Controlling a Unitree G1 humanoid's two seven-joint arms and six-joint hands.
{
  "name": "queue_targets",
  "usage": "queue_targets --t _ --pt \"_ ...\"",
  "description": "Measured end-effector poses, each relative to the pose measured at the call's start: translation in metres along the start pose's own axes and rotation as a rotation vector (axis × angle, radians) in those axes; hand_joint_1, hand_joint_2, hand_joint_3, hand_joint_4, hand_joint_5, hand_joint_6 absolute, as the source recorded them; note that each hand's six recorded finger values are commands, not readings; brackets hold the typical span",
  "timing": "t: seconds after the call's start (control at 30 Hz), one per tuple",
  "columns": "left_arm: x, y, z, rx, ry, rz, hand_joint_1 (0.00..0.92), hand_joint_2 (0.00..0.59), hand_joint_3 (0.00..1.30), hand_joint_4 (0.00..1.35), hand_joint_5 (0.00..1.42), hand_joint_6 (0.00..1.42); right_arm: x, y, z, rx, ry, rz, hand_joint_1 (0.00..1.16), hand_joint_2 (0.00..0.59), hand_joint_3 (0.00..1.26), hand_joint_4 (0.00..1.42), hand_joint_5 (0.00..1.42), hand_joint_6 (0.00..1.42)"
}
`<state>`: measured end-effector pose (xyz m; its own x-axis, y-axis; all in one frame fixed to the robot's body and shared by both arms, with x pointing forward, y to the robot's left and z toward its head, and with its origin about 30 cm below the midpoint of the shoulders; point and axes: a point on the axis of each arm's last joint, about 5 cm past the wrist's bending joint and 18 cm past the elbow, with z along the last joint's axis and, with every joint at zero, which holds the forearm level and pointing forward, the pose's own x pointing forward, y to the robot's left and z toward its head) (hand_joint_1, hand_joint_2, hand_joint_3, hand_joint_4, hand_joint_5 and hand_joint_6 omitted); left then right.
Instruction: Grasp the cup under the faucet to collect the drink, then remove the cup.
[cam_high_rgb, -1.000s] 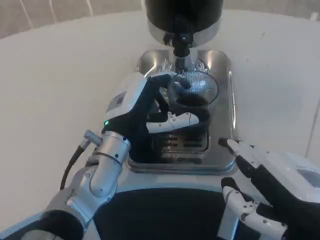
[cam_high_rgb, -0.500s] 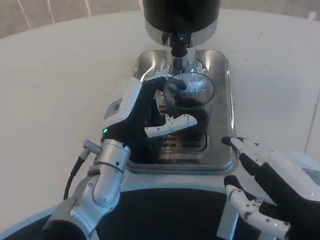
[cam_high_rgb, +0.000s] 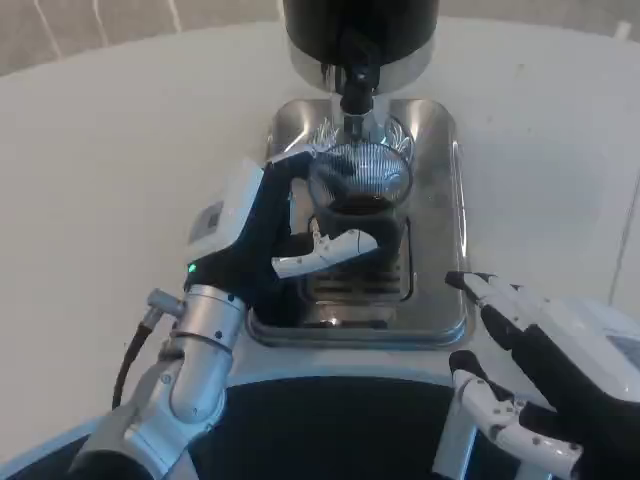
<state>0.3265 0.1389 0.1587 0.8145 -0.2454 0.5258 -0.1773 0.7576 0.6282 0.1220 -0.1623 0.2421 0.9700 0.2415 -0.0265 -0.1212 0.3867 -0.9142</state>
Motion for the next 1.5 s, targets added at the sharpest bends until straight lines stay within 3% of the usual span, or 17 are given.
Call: queue_targets --t 0.2,0.6,0.8,1.07,1.5 --pt "-0.002 0.011 -0.0036 0.005 -0.035 -0.004 0.566 0.085 1.01 1.16 1.42 1.42 -0.001 -0.0009 0.0012 -0.004 -0.008 -0.012 0.14 0.573 0.03 0.0 0.0 0.0" --pt "-0.019 0.034 -0.021 0.051 -0.026 -0.064 0.569 0.071 1.01 1.18 1.42 1.42 -0.001 -0.0022 0.0022 -0.008 -0.018 -0.027 0.14 0.567 0.03 0.0 0.0 0.0" --pt "-0.027 0.048 -0.028 0.058 -0.021 -0.06 0.569 0.069 1.01 1.18 1.42 1.42 0.0 -0.0038 0.0035 -0.015 -0.027 -0.04 0.14 0.562 0.03 0.0 0.0 0.0" --pt "-0.034 0.059 -0.0314 0.022 -0.009 -0.065 0.573 0.056 1.01 1.18 1.42 1.42 0.0 -0.006 0.0024 -0.04 -0.023 -0.046 0.13 0.565 0.02 0.0 0.0 0.0" --pt "-0.059 0.085 -0.0338 -0.022 -0.045 -0.091 0.578 0.045 1.01 1.18 1.42 1.42 -0.002 -0.009 -0.0003 -0.084 -0.007 -0.059 0.12 0.566 0.02 0.0 0.0 0.0"
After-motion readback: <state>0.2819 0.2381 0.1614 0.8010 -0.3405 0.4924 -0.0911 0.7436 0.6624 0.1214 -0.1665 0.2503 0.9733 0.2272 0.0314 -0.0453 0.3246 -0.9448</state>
